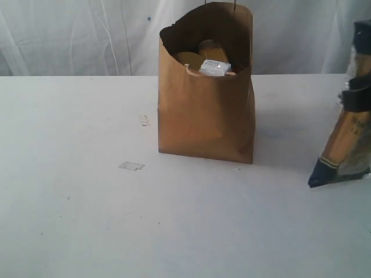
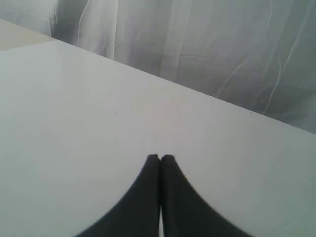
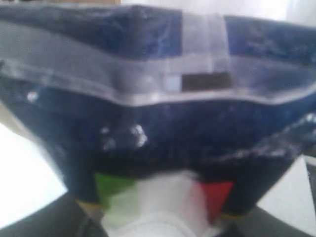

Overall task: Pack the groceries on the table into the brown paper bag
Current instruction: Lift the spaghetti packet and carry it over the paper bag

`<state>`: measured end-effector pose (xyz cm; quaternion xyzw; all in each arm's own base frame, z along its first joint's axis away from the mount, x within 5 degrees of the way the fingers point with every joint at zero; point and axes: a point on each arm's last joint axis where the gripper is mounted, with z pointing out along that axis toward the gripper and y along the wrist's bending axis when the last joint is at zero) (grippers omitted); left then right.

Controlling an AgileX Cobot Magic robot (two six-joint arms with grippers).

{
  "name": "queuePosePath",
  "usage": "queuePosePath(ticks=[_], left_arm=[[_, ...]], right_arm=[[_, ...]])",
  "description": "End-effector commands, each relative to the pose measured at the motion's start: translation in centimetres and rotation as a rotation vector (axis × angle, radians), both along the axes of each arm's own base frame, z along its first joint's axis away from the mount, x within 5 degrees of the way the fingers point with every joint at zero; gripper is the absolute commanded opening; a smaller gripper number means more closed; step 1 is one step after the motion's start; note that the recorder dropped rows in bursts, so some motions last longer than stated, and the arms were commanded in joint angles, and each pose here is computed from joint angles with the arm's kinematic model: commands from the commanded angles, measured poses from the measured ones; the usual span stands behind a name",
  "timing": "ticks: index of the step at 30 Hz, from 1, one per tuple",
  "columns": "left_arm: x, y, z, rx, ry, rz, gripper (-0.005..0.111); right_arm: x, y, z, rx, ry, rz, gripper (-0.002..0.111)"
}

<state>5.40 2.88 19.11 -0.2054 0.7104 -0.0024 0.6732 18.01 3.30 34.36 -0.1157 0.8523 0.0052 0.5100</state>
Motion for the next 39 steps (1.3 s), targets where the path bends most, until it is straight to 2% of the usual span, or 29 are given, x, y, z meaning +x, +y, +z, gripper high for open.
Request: queuePosePath(ticks=[1,7,13,14,22,26,28,30,35,39], left_arm=[[0.0,0.0,-0.1,0.008,-0.001,0.003,0.0],[0.0,0.0,-0.1,0.008,-0.001,0.003,0.0],[0.0,0.0,-0.1,0.008,-0.001,0.003,0.0],[0.0,0.0,-0.1,0.008,-0.001,0.003,0.0],[0.0,0.0,-0.1,0.008,-0.001,0.003,0.0],[0.0,0.0,-0.1,0.008,-0.001,0.003,0.0],[0.0,0.0,-0.1,0.008,-0.001,0.003,0.0],[0.0,0.0,-0.1,0.008,-0.001,0.003,0.0],[0.0,0.0,-0.1,0.008,-0.001,0.003,0.0],[0.0,0.0,-0.1,0.008,-0.001,0.003,0.0]], right_arm=[[-3.9,-0.8,3.5,0.039,-0.218,0.007,0.0],[-7.3,-1.3,8.5,0.145,-0.457,0.021,0.0],[-5.7,0.1,12.3,0.397,-0.57,0.099,0.0],[-5.2,0.4,12.6,0.453,-0.567,0.111,0.0],[-2.7,1.7,12.9,0.592,-0.575,0.183,0.0],[-2.6,2.7,13.5,0.718,-0.595,0.306,0.0],[-2.4,3.6,13.8,0.656,-0.606,0.414,0.0],[-1.5,4.2,13.7,0.61,-0.603,0.462,0.0],[1.3,4.7,12.8,0.551,-0.571,0.444,0.0],[2.9,6.2,12.7,0.528,-0.547,0.594,0.0]])
